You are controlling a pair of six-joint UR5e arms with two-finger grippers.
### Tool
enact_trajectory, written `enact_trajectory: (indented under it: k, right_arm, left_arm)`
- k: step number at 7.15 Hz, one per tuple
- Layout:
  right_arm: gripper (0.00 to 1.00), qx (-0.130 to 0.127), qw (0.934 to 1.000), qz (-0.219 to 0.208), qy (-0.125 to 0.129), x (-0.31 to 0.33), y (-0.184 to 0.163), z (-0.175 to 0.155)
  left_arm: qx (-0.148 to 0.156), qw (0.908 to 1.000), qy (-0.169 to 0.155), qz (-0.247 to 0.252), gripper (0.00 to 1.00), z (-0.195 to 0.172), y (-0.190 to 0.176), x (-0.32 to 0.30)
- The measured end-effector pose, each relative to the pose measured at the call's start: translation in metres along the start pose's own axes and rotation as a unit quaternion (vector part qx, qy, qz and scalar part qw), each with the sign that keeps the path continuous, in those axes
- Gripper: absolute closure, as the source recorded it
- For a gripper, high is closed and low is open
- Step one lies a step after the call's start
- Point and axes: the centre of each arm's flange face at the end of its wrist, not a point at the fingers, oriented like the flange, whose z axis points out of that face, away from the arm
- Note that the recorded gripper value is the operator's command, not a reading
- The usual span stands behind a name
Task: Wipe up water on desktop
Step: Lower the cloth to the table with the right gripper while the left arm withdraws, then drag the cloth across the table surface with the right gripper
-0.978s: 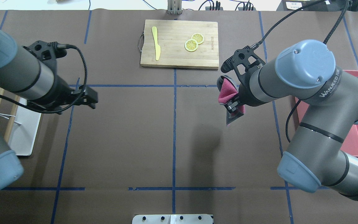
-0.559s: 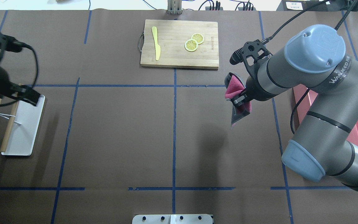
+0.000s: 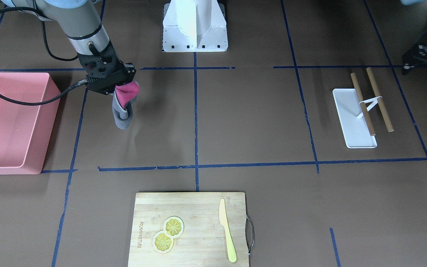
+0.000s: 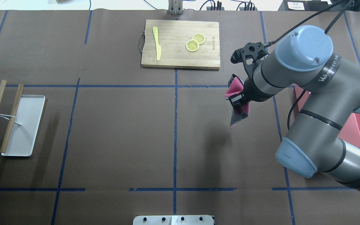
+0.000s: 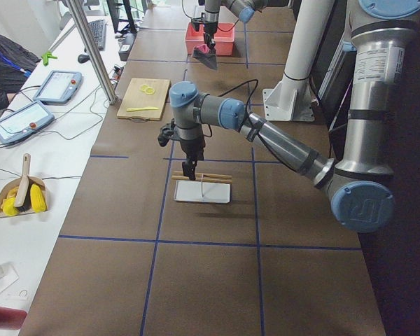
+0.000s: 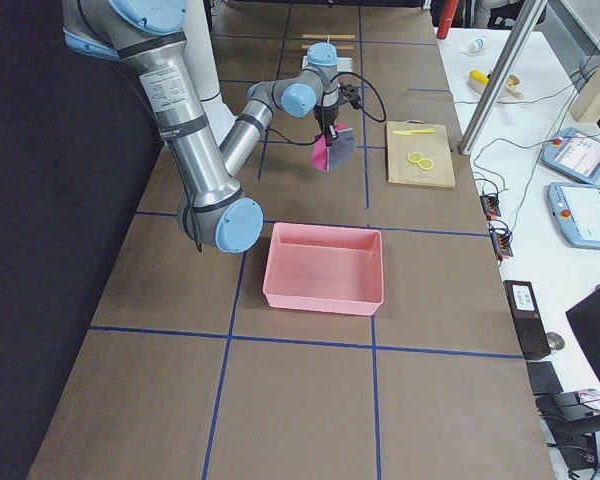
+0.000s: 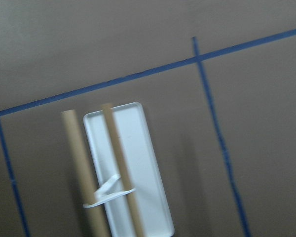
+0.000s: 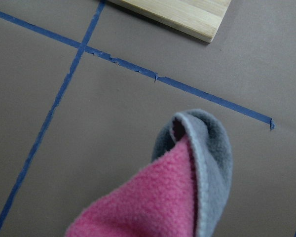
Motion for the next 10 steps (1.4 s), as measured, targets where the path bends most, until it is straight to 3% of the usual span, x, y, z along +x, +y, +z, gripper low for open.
enact_trajectory:
  k: [2, 4, 6, 10]
  right_arm:
    - [1.0, -0.022, 0.999, 0.038, 0.004, -0.028, 0.003, 0.033]
    - [1.0, -0.045, 0.9964, 0.066, 0.026, -0.045, 0.022, 0.071]
    - [1.0, -0.073, 0.9921, 0.082, 0.062, -0.014, 0.043, 0.104]
    - [1.0, -0.108, 0.977, 0.092, 0.159, 0.049, 0.053, 0.113]
  left_arm:
    - [0.012, 0.9994, 0.03, -0.006, 0.0, 0.021, 0.011, -0.087]
    - [0.017, 0.9991, 0.038, -0.008, 0.0, 0.032, 0.015, -0.11]
    - [0.014, 0.9991, 0.04, -0.01, 0.0, 0.037, 0.015, -0.115]
    - [0.013, 0.999, 0.04, -0.011, 0.0, 0.039, 0.015, -0.117]
